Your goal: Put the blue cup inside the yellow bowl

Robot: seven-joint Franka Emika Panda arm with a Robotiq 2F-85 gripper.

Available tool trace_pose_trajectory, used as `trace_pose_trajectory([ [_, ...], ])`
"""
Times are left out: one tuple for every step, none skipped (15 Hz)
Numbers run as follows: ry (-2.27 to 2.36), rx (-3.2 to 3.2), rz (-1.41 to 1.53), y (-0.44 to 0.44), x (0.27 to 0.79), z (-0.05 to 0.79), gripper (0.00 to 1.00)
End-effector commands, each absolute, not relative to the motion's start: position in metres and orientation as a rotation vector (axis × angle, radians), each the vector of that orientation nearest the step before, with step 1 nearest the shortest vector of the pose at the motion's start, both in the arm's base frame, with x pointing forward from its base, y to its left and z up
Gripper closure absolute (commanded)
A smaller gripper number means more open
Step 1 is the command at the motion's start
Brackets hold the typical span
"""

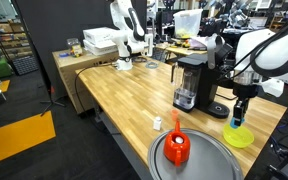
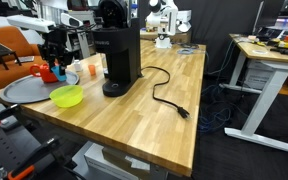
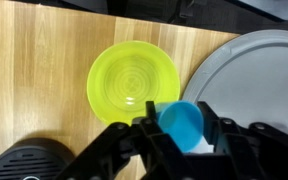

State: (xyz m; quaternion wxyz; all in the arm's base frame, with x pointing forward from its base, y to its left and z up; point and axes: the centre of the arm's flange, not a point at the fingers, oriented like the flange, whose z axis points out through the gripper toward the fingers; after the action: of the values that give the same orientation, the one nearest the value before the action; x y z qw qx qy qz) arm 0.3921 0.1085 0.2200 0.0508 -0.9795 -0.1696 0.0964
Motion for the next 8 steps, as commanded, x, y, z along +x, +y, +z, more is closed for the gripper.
trace_pose_trajectory([
  [-0.453,-2.976,0.313,0.0978,0.3760,0.2214,0.81],
  [-0.442,-2.975,0.322,0.0965,0.3740,0.2195,0.81],
  [-0.434,-2.979,0.330,0.0953,0.3728,0.2177,0.81],
  [-0.429,-2.981,0.336,0.0942,0.3721,0.2163,0.81],
  [-0.426,-2.980,0.343,0.0933,0.3715,0.2161,0.81],
  [-0.423,-2.984,0.345,0.0918,0.3714,0.2167,0.81],
  [-0.414,-2.987,0.345,0.0901,0.3720,0.2166,0.81],
  [-0.403,-2.991,0.346,0.0882,0.3728,0.2159,0.81],
])
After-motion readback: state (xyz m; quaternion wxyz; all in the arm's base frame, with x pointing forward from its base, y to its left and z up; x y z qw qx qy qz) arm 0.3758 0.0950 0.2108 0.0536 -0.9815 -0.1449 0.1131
